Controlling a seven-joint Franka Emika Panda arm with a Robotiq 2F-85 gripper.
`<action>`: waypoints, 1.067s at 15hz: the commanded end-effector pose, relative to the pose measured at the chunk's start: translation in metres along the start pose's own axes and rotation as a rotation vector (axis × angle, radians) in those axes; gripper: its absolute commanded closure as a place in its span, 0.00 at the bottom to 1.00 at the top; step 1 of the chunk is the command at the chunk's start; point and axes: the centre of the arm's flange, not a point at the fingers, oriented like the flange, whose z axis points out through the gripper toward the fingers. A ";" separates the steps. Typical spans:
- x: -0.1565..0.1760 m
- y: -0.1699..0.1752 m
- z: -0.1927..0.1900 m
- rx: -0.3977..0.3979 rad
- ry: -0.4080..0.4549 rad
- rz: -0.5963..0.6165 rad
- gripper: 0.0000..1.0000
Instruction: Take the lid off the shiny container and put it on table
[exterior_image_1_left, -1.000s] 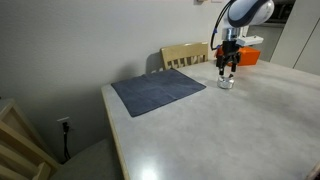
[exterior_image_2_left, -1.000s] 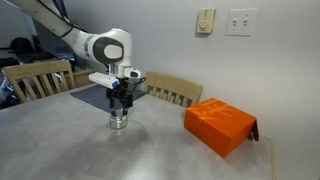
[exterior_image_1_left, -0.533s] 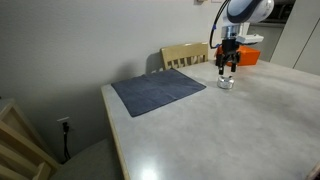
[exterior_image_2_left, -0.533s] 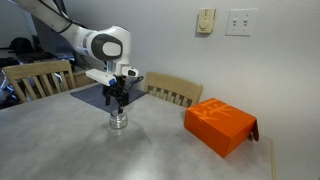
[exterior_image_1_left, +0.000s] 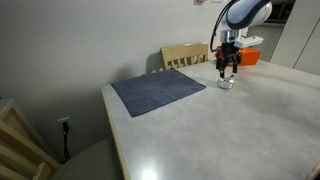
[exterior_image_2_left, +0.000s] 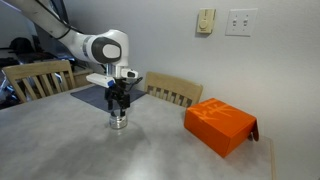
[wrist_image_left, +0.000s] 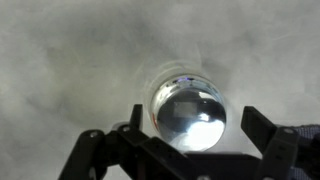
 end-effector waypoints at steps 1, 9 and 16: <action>0.001 -0.003 0.013 0.015 -0.005 -0.025 0.00; -0.002 -0.003 0.008 0.003 0.031 -0.020 0.00; -0.002 -0.004 0.010 -0.022 0.068 -0.022 0.15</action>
